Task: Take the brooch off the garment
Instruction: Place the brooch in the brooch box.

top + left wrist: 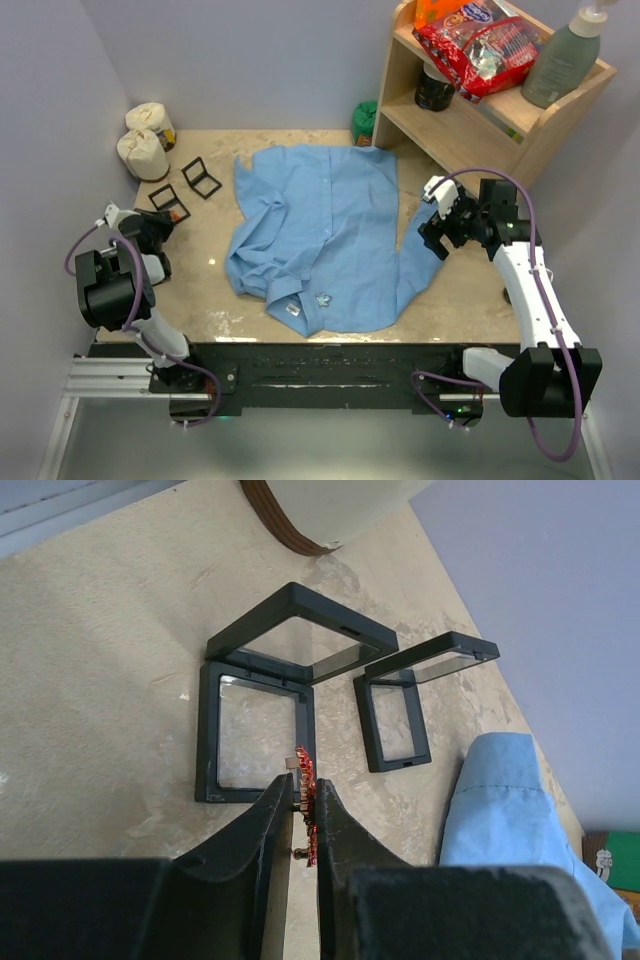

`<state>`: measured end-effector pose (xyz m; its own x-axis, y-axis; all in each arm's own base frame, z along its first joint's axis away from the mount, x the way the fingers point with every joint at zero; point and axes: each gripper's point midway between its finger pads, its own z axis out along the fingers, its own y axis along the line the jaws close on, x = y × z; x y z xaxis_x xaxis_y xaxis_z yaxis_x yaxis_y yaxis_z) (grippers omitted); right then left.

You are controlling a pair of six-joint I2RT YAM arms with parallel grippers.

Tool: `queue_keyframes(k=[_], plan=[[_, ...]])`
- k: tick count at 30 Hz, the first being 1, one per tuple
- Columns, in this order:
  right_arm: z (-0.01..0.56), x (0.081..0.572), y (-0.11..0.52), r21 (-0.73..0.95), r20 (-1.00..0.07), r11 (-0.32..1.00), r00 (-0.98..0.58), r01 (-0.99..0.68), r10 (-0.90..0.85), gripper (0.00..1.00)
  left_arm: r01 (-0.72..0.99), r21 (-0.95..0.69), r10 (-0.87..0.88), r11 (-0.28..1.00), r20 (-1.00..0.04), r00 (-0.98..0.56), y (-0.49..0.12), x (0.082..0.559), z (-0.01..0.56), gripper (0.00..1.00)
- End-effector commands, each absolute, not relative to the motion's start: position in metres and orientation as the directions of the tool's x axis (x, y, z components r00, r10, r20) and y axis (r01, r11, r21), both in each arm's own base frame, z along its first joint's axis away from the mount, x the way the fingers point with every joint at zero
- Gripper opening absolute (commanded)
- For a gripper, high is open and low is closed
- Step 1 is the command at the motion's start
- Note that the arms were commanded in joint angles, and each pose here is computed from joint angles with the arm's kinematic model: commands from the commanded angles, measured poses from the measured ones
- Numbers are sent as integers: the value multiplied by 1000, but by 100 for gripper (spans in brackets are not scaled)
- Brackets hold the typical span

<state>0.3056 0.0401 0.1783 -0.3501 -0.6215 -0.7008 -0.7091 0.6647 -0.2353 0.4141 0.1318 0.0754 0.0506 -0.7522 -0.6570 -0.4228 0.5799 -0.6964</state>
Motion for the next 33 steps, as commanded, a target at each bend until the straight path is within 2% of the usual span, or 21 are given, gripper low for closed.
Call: queue_keyframes(k=[1, 33], plan=[[190, 305, 47, -234, -732, 659, -316, -715, -603, 99, -347, -719, -733, 602, -670, 115, 138, 427, 98, 0], [188, 300, 49, -232, -735, 650, -307, -723, -604, 99, -298, -694, -692, 655, -710, 133, 137, 436, 92, 0]])
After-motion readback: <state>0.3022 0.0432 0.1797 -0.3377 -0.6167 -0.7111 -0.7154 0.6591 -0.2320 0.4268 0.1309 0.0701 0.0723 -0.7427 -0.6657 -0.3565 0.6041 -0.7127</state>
